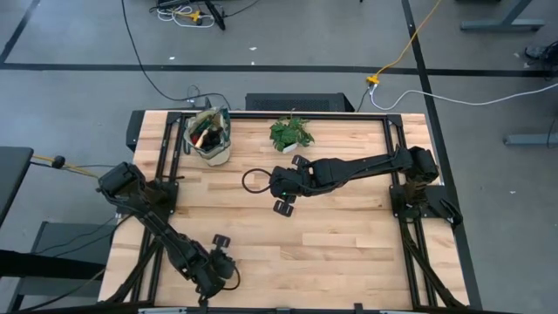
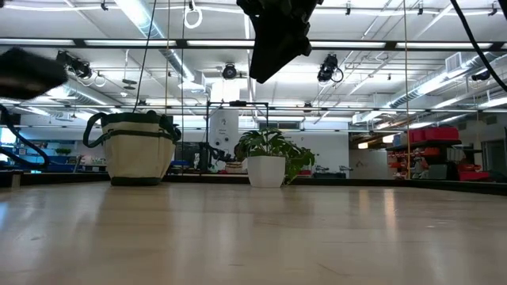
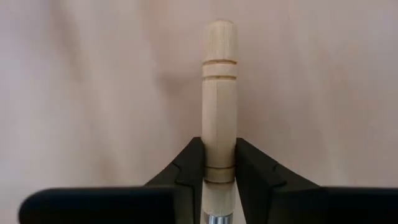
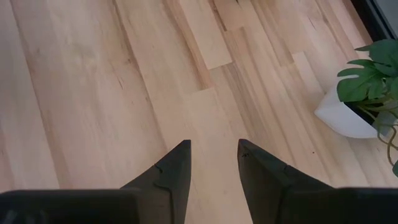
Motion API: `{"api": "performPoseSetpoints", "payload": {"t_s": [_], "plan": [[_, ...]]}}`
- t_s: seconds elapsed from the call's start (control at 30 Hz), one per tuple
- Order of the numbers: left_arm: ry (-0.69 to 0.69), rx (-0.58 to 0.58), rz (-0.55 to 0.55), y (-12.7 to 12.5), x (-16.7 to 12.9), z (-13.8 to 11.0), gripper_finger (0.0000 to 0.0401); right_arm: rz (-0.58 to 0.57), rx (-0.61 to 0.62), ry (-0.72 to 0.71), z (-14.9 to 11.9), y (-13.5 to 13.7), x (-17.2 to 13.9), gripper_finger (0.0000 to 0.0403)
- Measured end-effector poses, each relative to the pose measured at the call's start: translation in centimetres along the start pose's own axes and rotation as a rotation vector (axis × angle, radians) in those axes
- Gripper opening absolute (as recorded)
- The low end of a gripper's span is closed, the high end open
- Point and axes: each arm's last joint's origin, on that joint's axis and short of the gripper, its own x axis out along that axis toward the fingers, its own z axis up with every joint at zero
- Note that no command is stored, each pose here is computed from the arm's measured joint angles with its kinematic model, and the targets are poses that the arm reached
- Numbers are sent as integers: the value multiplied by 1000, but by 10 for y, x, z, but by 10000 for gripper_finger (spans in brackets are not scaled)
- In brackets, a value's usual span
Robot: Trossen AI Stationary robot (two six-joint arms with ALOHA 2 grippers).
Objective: Pick & Place Garden tools in Gardening bag
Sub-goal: Put the light brown hand rake into the green gardening bag
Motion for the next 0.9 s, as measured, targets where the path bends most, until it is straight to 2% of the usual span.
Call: {"api": "performPoseSetpoints", "payload": {"t_s": [0.13, 0.27, 0.63, 0.9], "plan": [[9, 11, 180, 0, -21, 0, 71, 0, 0, 0, 0, 0, 0, 132], [-53, -40, 305, 5, -53, -5, 71, 1, 1, 0, 0, 0, 0, 132], [-474, -140, 381, 31, -155, -21, 71, 26, 31, 2, 0, 2, 0, 132], [-602, -167, 444, 63, -196, -39, 71, 62, 32, -6, 1, 6, -1, 132]]}}
